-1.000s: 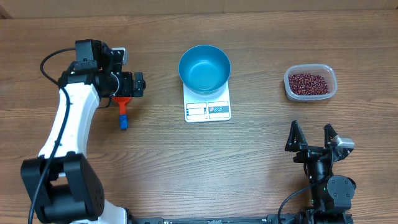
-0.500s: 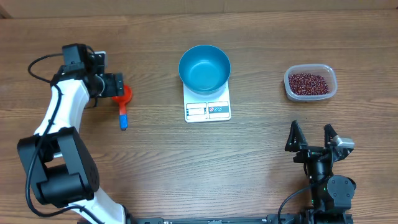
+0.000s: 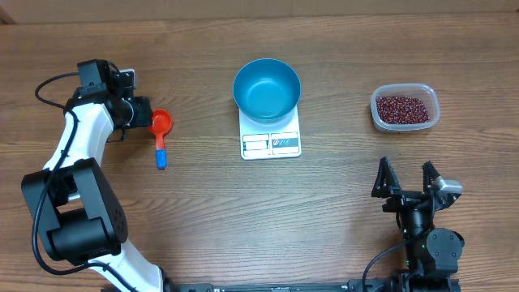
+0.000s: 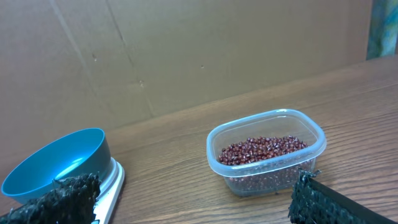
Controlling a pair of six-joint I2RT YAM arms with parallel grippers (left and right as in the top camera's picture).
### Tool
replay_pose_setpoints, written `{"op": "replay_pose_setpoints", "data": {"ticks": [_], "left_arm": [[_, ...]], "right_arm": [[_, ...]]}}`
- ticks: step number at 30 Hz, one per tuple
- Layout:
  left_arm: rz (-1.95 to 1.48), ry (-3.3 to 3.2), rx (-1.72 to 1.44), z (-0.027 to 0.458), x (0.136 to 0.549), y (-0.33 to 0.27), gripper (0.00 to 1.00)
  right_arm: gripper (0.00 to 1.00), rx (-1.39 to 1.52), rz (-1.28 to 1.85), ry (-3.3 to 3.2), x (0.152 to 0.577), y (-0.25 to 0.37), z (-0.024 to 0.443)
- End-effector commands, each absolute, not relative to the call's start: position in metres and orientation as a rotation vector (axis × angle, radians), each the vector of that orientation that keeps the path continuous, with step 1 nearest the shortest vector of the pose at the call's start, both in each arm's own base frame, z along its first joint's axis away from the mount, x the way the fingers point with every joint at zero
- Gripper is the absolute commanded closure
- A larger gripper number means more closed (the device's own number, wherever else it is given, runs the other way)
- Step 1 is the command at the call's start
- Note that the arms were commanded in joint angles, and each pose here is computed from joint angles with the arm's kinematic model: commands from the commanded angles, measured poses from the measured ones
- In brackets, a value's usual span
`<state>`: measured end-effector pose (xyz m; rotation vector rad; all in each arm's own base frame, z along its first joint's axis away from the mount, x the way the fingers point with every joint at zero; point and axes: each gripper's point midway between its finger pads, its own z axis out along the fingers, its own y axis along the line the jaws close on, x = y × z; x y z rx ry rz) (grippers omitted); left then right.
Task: Scoop item into bowl and weigh 150g on scale
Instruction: 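Reach the left gripper down to the red scoop and grasp its rim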
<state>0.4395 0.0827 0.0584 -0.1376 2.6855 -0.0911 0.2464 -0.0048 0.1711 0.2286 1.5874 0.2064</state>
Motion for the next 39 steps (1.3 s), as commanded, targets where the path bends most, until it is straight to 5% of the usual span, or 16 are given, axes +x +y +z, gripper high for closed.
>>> {"op": "replay_pose_setpoints", "data": {"ticks": [1, 14, 24, 39], "left_arm": [[-0.138, 2.673, -0.119, 0.058, 0.447, 0.078, 0.46], [-0.226, 2.737, -0.132, 0.019, 0.446, 0.069, 0.6], [-0.228, 2.724, -0.157, 0.014, 0.451, 0.07, 0.82], [-0.231, 2.726, -0.17, 0.012, 0.45, 0.07, 0.81]], "right_arm": [[0.0, 0.239, 0.194, 1.58, 0.246, -0.008, 0.17], [0.0, 0.239, 0.194, 1.58, 0.246, -0.008, 0.17], [0.0, 0.239, 0.195, 1.58, 0.246, -0.008, 0.17], [0.0, 0.239, 0.194, 1.58, 0.246, -0.008, 0.17]]}}
